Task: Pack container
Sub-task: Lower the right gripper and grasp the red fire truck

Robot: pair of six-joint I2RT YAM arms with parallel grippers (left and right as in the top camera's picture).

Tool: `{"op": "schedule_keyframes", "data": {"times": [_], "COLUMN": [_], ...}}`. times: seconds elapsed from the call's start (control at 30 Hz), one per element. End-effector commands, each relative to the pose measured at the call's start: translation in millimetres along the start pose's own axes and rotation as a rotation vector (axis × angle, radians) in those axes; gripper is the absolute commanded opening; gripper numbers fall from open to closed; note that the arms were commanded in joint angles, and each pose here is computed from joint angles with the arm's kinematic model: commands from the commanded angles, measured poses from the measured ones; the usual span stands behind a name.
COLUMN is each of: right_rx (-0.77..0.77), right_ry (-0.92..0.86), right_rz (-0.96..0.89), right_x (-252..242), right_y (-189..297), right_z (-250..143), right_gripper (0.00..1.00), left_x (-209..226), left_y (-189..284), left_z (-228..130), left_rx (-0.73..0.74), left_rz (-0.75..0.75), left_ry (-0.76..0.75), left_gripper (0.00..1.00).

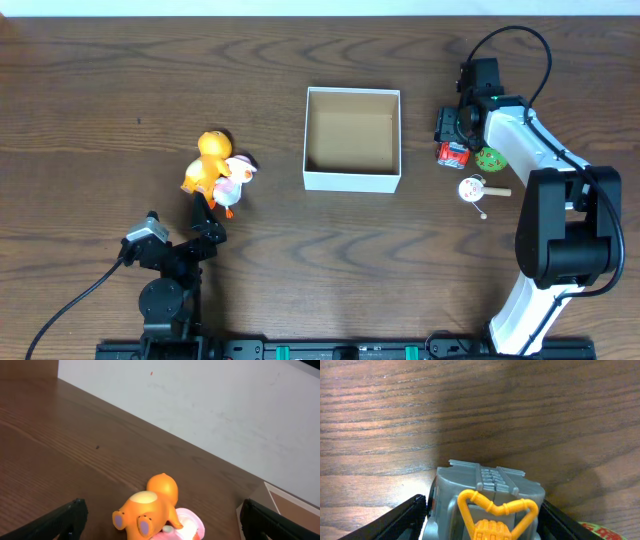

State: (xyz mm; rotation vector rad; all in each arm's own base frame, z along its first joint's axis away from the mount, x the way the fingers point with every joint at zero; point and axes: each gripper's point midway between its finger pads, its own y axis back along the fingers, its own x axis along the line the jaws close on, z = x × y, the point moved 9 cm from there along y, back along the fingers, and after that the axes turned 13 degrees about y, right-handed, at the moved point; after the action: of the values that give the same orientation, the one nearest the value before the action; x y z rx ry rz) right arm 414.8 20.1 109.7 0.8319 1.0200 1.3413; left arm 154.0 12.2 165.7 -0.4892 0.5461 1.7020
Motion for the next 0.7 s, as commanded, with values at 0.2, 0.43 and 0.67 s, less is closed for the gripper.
{"op": "schedule_keyframes", "data": {"times": [0.2, 0.43, 0.67], "right_rx": [0.034, 0.046, 0.022], "right_ry": [-0.001, 0.001, 0.011], "right_rz": [-0.01, 0.001, 0.0], "right_x": [-1.7, 0.2, -1.0], "right_y": [-8.5, -11.9, -2.5], "right_z": [-8.0, -9.8, -5.5], "right_gripper": [0.61, 0.54, 0.55], "left_x": [8.8, 8.8, 8.8], "left_y": [-1.5, -1.5, -1.5], "left_z": [-10.3, -10.3, -10.3], "left_rx": [0.035, 0.034, 0.034], "left_rz": [0.039, 0.039, 0.039], "left_ry": [-0.023, -0.023, -0.023], "left_gripper": [0.98, 0.98, 0.98]}}
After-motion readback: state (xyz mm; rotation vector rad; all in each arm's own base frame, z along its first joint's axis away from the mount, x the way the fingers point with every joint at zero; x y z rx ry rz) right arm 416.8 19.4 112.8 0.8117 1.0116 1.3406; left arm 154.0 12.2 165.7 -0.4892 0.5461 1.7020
